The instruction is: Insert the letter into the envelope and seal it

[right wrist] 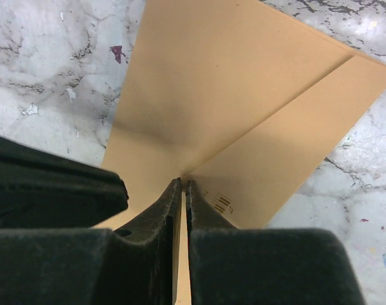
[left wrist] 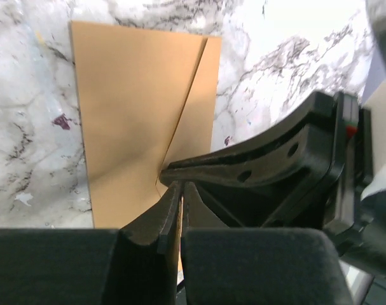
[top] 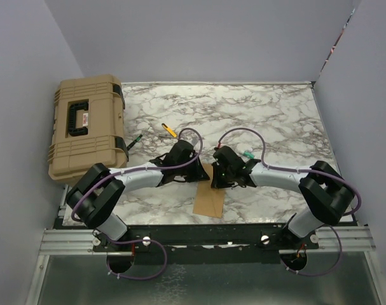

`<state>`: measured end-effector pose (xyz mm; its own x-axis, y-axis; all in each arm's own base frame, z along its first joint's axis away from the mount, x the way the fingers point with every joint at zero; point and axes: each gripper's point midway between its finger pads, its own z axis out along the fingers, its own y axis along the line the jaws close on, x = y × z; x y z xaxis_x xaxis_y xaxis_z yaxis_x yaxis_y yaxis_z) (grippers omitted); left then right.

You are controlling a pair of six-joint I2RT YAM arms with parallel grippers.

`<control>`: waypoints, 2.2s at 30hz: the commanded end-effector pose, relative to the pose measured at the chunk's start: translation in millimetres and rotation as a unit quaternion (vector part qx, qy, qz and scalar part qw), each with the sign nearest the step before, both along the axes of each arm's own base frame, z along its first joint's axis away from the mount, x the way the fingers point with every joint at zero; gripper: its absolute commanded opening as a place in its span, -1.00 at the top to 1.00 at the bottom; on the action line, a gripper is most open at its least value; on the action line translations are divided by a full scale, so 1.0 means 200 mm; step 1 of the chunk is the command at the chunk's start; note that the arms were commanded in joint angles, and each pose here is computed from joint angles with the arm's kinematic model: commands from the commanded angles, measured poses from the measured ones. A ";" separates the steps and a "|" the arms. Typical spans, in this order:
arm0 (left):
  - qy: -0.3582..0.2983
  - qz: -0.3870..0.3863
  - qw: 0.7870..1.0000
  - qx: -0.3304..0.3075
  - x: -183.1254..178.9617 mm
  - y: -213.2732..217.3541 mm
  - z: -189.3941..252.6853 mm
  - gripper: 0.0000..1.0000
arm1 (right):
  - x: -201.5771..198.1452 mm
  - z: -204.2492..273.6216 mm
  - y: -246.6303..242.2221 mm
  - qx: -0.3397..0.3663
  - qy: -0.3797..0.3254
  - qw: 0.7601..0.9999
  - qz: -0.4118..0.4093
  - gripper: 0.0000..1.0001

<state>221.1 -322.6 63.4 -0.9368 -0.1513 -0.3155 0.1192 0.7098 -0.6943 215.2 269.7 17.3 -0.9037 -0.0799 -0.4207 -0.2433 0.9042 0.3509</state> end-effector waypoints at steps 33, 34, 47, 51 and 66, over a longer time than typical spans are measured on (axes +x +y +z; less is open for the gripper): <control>0.076 0.051 0.995 0.039 0.12 0.11 -0.43 1.00 | -0.29 -0.16 -0.10 -0.154 -0.045 0.984 0.080 0.79; 0.075 0.051 0.995 0.039 0.12 0.11 -0.43 1.00 | -0.30 -0.16 -0.11 -0.154 -0.044 0.984 0.079 0.79; 0.074 0.053 0.995 0.044 0.14 0.11 -0.44 1.00 | -0.53 -0.19 -0.12 -0.139 0.001 0.987 0.075 0.80; 0.077 0.050 0.995 0.048 0.13 0.12 -0.46 1.00 | -0.59 -0.19 -0.15 -0.129 0.024 0.989 0.063 0.82; 0.070 0.063 0.995 0.042 0.10 0.17 -0.37 1.00 | -0.44 0.12 -0.13 -0.080 -0.006 0.995 -0.054 0.72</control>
<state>260.2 -327.5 22.5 -0.9475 -0.2263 -0.2260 0.0235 0.6555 -0.7549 112.4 256.7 30.2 -0.8995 -0.1471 -0.4113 -0.2658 0.9315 0.2483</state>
